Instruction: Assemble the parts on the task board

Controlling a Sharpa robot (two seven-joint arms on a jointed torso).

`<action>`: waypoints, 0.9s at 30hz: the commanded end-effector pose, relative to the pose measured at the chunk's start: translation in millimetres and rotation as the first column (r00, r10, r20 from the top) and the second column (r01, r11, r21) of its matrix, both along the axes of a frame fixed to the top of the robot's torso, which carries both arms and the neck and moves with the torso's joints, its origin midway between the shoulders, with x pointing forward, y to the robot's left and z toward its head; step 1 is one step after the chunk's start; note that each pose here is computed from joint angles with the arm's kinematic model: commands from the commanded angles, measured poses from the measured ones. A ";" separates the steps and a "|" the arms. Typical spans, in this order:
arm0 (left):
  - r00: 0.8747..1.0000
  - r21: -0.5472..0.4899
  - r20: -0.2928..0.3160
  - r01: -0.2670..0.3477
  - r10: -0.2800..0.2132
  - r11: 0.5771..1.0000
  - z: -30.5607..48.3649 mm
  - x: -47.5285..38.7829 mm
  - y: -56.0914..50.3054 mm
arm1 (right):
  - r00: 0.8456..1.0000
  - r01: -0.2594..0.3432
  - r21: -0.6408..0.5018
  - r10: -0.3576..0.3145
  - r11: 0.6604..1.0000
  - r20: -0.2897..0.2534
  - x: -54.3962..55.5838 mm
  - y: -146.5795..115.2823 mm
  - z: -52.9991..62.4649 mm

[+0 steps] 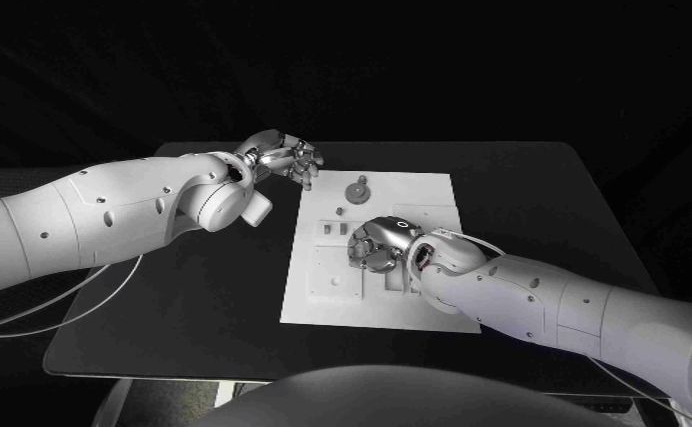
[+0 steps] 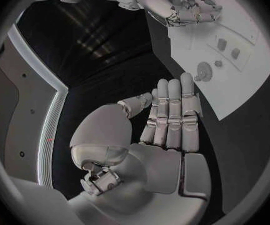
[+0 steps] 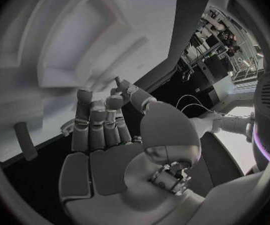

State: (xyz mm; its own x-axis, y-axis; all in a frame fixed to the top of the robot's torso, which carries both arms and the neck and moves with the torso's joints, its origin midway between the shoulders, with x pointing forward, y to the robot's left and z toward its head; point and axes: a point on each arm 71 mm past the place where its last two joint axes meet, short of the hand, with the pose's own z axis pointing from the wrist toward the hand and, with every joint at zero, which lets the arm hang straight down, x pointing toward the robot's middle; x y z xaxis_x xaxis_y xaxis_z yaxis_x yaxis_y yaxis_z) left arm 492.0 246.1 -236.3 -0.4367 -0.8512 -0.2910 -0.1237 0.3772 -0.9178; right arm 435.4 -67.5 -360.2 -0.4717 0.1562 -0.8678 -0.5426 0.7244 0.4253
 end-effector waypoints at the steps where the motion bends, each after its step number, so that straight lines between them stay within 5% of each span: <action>1: 1.000 -0.007 0.008 0.012 -0.012 1.000 1.7 -0.1 -2.5 | 1.000 -0.022 -0.022 0.022 1.000 -0.011 -2.6 0.9 -3.1; 27: 1.000 -0.006 0.003 0.014 -0.014 1.000 1.7 -0.3 -1.9 | 0.999 -0.026 -0.066 0.025 0.997 -0.026 -4.6 -0.4 -6.7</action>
